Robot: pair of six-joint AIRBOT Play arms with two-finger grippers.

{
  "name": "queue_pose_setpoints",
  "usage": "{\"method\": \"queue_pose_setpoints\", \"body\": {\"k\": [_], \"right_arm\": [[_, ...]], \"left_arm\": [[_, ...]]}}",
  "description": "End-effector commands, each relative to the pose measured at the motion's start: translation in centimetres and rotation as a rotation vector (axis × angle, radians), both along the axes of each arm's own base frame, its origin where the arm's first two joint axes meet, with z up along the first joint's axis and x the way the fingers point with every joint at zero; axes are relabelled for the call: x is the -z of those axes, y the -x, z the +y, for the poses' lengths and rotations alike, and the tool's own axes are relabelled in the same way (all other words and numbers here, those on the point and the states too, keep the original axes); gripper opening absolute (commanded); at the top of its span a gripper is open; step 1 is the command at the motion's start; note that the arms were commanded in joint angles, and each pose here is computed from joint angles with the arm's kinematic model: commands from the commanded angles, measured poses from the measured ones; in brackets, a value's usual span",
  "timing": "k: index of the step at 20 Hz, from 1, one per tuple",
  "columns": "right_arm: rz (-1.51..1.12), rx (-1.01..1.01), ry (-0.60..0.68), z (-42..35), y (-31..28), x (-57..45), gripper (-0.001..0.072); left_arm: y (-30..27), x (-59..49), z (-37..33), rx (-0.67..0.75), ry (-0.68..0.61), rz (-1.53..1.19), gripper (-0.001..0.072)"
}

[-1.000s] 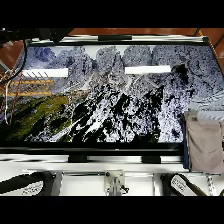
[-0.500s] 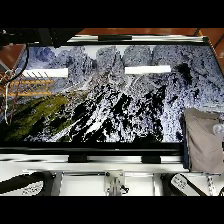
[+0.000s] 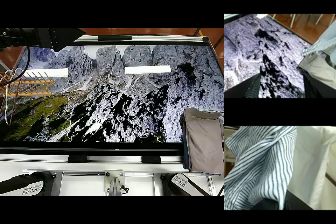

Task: Fold the shirts.

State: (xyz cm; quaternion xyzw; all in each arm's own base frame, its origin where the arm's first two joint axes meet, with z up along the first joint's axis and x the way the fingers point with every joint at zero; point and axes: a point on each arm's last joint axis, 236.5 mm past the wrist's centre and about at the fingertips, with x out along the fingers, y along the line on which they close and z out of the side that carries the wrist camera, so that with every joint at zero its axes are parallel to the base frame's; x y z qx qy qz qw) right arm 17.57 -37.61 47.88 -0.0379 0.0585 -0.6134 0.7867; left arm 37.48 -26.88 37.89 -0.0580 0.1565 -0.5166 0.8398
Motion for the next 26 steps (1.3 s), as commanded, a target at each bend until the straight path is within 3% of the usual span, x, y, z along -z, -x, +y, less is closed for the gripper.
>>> {"method": "queue_pose_setpoints", "body": {"k": [1, 4, 5, 6, 7, 14, 18, 22, 26], "right_arm": [[-0.019, 0.084, -0.028, -1.4, 3.0, 0.6, 0.0074], [-0.051, 0.131, -0.08, -1.9, 4.9, 1.7, 0.0078], [-0.047, 0.128, -0.094, -1.9, 5.0, 2.0, 0.0133], [-0.051, 0.122, -0.102, -1.7, 4.9, 2.1, 0.043], [-0.06, 0.11, -0.117, -1.3, 4.8, 2.2, 0.0552], [-0.084, 0.068, -0.325, 6.5, 7.4, 4.5, 0.0553], [-0.051, -0.046, -0.552, 12.4, 6.7, 8.5, 0.0552], [0.036, -0.286, -0.853, 18.0, 2.3, 14.1, 0.0552], [0.034, -0.571, -1.036, 22.8, -3.2, 16.7, 0.0552]], "left_arm": [[0.1, 0.2, -0.1, 0.004, -0.001, 0.013, 0.0608], [0.1, 0.2, -0.1, 0.003, 0.0, 0.013, 0.0608], [0.1, 0.2, -0.1, 0.003, 0.0, 0.013, 0.0608], [0.1, 0.2, -0.1, 0.003, 0.0, 0.013, 0.0608], [0.1, 0.2, -0.1, 0.003, 0.0, 0.012, 0.0608], [-1.2, 1.6, -0.3, 0.001, -0.008, 0.042, 0.0608], [-3.0, 4.0, -0.7, 0.001, -0.019, 0.093, 0.0608], [-3.7, 4.9, -0.8, 0.0, -0.024, 0.113, 0.0608], [-3.5, 5.5, -0.6, 0.004, -0.049, 0.121, 0.0608]]}}
